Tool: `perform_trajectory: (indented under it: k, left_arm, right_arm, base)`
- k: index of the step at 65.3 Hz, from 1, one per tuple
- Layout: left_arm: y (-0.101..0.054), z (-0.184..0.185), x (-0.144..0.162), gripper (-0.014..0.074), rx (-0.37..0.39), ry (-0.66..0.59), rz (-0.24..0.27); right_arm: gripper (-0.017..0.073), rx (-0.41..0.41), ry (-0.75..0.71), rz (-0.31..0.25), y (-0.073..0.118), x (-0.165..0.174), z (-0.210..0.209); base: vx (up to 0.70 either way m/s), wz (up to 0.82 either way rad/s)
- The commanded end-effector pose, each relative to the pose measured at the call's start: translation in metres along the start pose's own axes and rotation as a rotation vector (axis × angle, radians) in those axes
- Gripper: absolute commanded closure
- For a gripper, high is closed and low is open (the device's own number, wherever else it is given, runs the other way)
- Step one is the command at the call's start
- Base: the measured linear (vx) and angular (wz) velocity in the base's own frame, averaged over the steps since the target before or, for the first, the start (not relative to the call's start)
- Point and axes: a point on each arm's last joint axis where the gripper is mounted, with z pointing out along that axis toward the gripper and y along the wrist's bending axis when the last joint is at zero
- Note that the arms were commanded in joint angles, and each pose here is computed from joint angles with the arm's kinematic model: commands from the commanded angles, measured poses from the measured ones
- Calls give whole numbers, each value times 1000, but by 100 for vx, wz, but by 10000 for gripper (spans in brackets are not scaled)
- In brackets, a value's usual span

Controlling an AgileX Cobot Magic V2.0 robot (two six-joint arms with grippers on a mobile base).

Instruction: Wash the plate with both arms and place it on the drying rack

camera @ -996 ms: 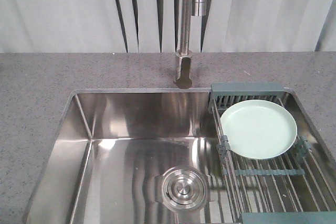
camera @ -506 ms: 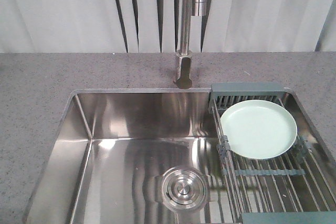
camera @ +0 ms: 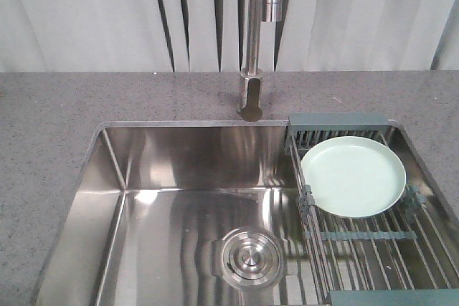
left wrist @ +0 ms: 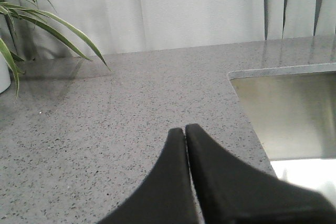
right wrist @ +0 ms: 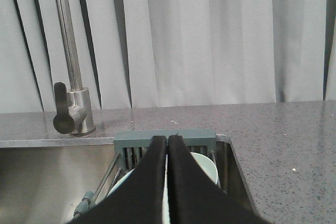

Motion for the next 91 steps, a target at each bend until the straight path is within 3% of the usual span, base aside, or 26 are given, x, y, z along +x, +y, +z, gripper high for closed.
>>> perform_trajectory:
  k: [1,91]
  left_arm:
    - [-3,-3,-15,600,31,-106,3]
    - [-3,-3,-15,600,31,-106,3]
  right_arm:
    - [561,3,-85,-11,0,-7,-1]
    - [561,3,-85,-11,0,-7,-1]
  base:
    - [0,0]
    - [0,0]
